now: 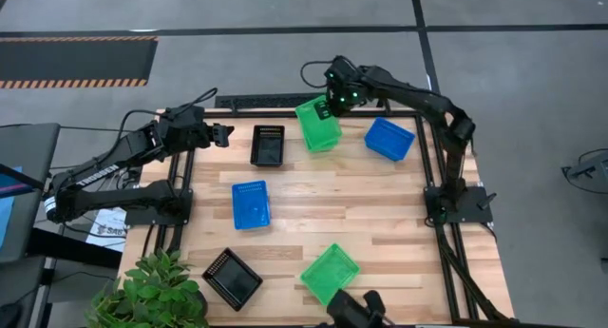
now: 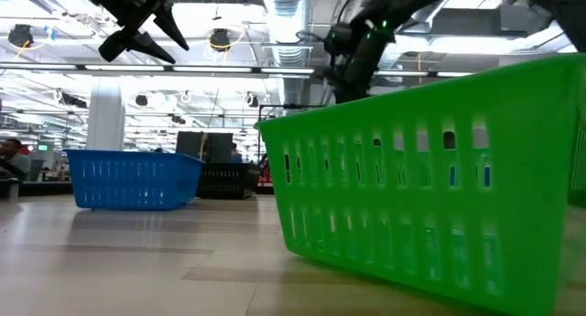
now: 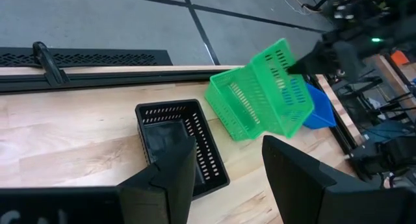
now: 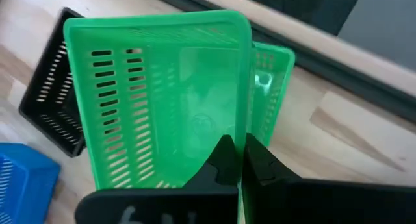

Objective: Stack baskets by color
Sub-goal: Stack the middle right green bin on the top green bin

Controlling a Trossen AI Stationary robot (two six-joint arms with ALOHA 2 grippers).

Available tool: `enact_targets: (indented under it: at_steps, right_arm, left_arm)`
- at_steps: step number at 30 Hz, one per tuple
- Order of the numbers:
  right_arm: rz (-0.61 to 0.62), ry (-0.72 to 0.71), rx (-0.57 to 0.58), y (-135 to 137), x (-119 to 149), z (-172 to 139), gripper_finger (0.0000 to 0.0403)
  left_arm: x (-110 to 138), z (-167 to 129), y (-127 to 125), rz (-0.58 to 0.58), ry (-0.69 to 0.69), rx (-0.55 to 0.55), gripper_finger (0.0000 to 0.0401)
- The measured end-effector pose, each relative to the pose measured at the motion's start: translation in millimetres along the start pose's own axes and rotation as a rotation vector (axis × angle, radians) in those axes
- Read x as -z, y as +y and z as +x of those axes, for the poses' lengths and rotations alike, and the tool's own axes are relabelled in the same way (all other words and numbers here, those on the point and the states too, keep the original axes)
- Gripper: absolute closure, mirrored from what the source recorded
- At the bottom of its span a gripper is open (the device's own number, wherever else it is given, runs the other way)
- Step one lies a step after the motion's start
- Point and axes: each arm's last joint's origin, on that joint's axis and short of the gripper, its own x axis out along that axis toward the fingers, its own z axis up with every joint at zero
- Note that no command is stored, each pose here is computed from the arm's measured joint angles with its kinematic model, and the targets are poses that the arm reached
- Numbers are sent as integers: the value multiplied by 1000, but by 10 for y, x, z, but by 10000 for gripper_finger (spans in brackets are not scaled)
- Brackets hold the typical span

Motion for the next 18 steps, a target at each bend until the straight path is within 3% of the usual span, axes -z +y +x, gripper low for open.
enact_targets:
  at_steps: [8,12,18]
  right_arm:
    - [61,25,-74,-324,-168,109,400]
    - [56,7,-164,-317,-220,95,399]
    - [62,29,-170,-335,-158,187,398]
  left_arm:
    - [0,1,1,-22,-2,-2,236]
    - [-1,1,2,-28,-6,-7,236]
    - [-4,1,5,-28,-17,-17,236]
